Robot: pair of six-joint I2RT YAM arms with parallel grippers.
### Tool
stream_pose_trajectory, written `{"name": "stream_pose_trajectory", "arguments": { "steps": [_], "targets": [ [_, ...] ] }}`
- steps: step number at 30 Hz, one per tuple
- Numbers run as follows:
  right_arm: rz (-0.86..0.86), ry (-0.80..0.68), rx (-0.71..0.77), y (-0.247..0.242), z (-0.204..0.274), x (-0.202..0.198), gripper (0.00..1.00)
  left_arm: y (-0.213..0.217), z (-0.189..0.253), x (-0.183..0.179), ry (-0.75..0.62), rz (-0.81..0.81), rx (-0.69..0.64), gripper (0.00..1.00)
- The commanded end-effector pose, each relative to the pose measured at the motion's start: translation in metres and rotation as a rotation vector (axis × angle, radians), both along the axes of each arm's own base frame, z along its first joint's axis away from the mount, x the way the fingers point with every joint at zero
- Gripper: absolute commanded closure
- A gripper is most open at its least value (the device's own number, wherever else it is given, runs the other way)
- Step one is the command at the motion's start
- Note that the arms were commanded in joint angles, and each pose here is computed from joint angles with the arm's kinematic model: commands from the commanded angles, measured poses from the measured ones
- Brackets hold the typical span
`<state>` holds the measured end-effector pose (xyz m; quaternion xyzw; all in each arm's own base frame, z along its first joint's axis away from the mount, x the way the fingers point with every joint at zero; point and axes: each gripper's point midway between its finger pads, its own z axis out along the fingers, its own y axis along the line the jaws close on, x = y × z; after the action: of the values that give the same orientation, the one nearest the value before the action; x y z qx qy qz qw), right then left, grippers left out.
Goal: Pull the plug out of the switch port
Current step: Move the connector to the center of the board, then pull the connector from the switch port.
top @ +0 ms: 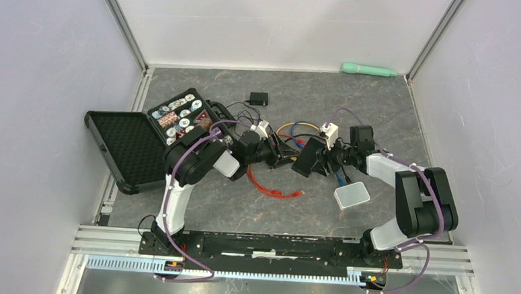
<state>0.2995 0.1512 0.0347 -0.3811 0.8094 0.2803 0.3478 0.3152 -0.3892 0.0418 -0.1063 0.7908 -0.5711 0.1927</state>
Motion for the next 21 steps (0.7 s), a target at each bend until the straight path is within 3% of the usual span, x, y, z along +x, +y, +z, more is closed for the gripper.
{"name": "stream_pose_trajectory", "arguments": {
  "steps": [1, 6, 21],
  "targets": [
    [0.04, 0.065, 0.017, 0.008, -0.013, -0.017, 0.36, 0.006, -0.068, -0.046, 0.22, -0.062, 0.13, 0.4],
    [0.045, 0.066, 0.013, 0.008, -0.014, -0.018, 0.37, 0.012, -0.063, -0.042, 0.218, -0.034, 0.124, 0.4],
    [0.048, 0.065, 0.005, 0.007, -0.015, -0.017, 0.37, 0.019, -0.058, -0.041, 0.271, 0.001, 0.099, 0.54]
  ]
}}
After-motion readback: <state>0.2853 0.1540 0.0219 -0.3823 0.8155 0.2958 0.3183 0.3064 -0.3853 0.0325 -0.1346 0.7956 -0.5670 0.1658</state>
